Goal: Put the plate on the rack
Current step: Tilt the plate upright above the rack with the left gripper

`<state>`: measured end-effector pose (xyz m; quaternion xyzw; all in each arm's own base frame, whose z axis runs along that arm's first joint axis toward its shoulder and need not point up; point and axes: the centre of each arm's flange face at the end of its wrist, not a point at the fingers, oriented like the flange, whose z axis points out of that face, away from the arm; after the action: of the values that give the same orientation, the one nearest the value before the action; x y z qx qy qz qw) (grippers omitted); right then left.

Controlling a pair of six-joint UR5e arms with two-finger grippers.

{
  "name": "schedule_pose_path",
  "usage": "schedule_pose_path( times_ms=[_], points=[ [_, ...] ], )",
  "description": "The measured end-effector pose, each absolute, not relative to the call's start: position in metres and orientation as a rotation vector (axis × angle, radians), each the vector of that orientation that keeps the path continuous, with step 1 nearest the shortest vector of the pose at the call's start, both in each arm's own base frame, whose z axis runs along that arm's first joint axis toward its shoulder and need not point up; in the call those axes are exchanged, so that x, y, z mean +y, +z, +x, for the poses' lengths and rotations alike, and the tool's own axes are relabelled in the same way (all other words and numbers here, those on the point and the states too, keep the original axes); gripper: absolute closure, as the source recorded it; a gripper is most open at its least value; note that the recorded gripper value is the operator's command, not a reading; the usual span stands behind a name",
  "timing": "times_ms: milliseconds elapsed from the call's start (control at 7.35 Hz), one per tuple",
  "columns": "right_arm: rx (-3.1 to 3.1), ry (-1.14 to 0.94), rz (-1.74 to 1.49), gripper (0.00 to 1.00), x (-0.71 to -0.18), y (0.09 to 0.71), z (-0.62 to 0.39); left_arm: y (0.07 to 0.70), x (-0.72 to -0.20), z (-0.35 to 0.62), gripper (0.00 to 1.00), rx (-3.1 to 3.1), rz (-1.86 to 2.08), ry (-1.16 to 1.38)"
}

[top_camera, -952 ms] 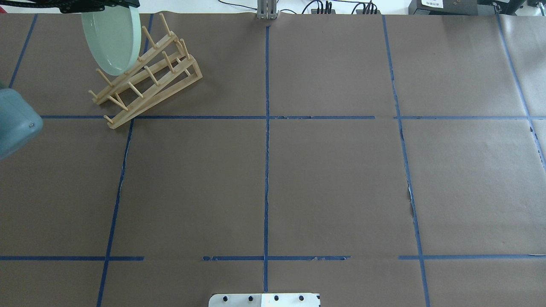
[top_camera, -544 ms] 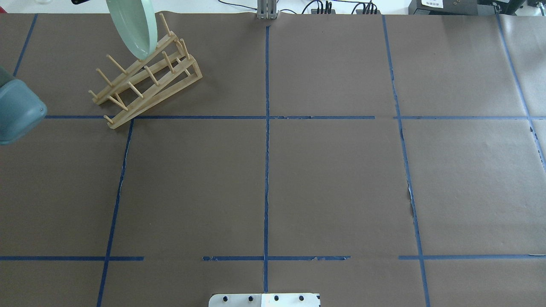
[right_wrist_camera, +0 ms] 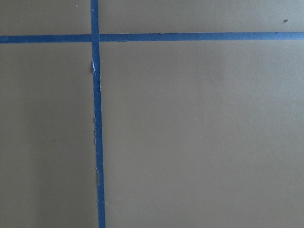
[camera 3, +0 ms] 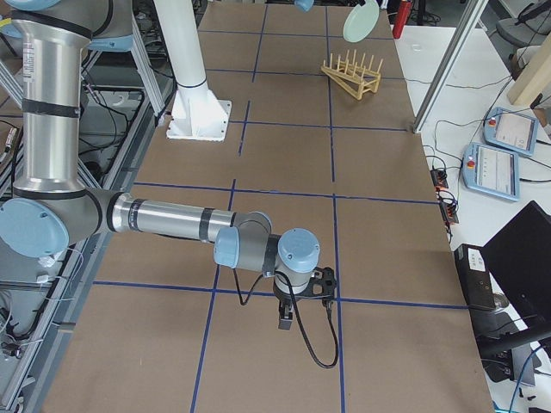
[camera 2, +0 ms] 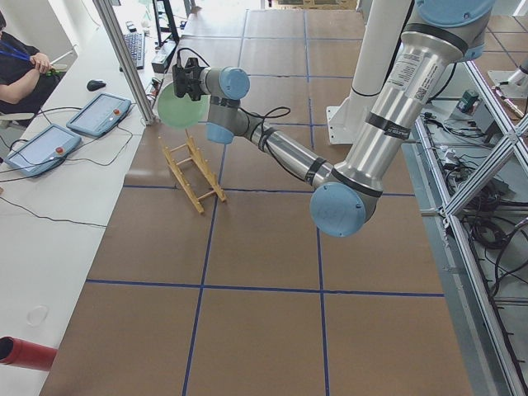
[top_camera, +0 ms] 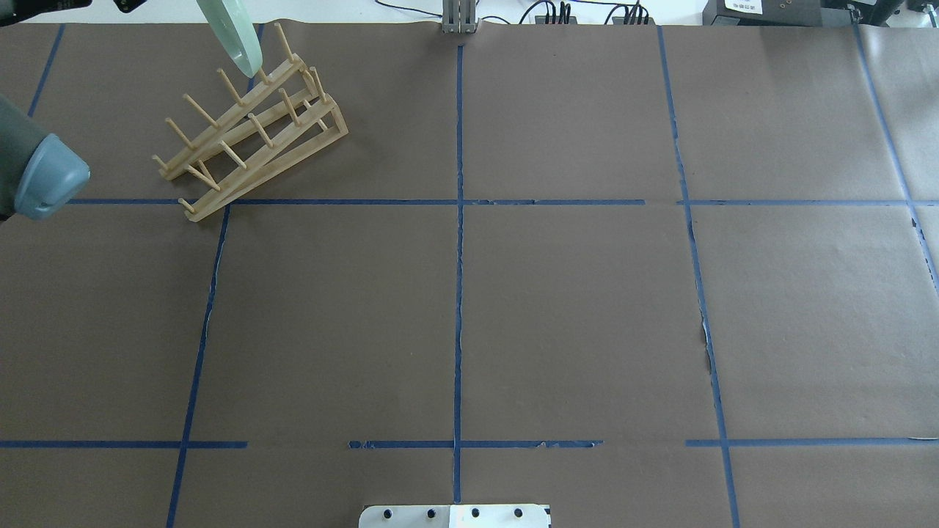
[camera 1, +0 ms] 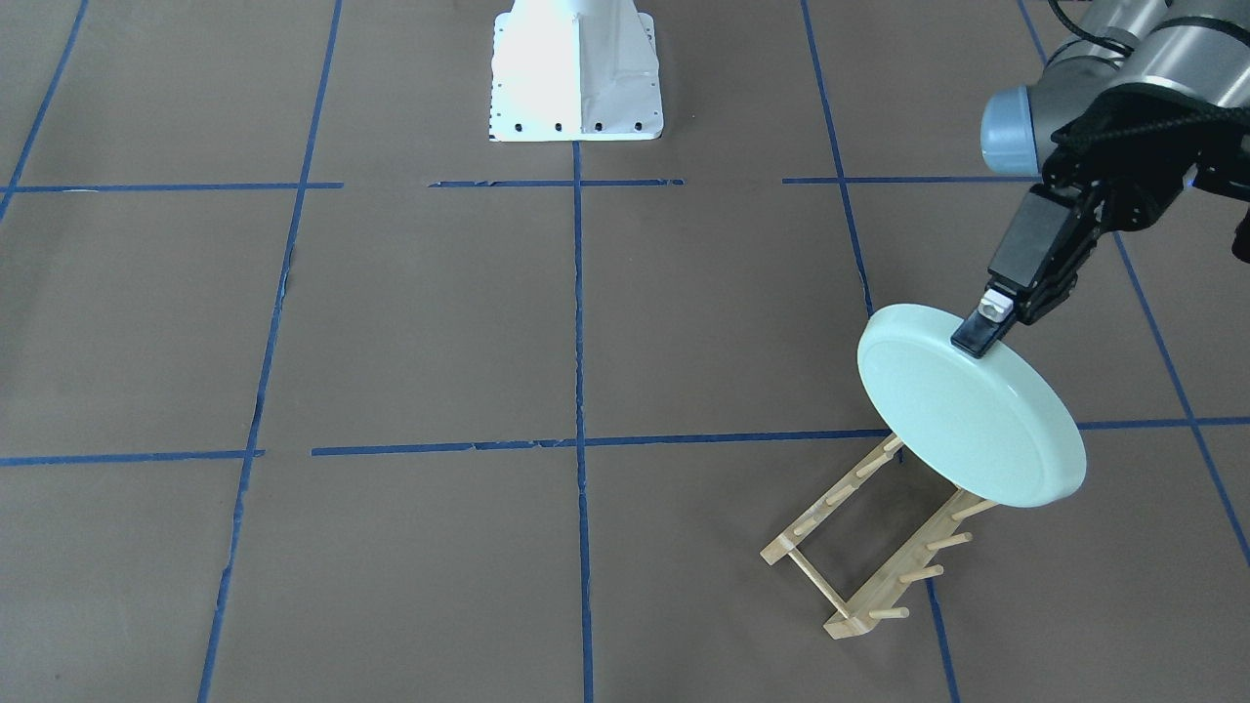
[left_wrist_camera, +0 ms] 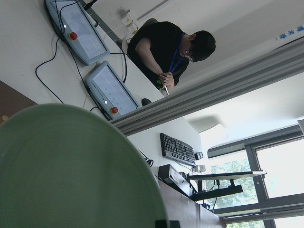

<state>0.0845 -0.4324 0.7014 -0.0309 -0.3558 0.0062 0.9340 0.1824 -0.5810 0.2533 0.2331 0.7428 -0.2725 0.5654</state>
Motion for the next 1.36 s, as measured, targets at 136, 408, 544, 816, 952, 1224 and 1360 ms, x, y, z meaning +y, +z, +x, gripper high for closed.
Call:
schedule_pose_path(
  times_ms=[136, 408, 544, 816, 952, 1224, 1360],
  points=[
    [-0.728, 0.012, -0.063, 0.00, -0.432, 0.701, 0.085, 0.271, -0.595, 0.186, 1.00, 1.768, 0.577, -0.653],
    [-0.728, 0.012, -0.063, 0.00, -0.432, 0.701, 0.085, 0.279, -0.620, 0.196, 1.00, 1.777, 0.604, -0.683],
    [-0.728, 0.013, -0.063, 0.00, -0.432, 0.701, 0.085, 0.281, -0.632, 0.202, 1.00, 1.776, 0.621, -0.707],
    [-0.728, 0.013, -0.063, 0.00, -0.432, 0.701, 0.085, 0.290, -0.640, 0.222, 1.00, 1.787, 0.634, -0.727],
    [-0.728, 0.013, -0.063, 0.00, -0.432, 0.701, 0.085, 0.293, -0.639, 0.234, 1.00, 1.793, 0.628, -0.724],
    [-0.728, 0.012, -0.063, 0.00, -0.432, 0.701, 0.085, 0.298, -0.634, 0.251, 1.00, 1.795, 0.609, -0.712],
    [-0.728, 0.012, -0.063, 0.00, -0.432, 0.701, 0.085, 0.301, -0.633, 0.257, 1.00, 1.793, 0.601, -0.708]
  ],
)
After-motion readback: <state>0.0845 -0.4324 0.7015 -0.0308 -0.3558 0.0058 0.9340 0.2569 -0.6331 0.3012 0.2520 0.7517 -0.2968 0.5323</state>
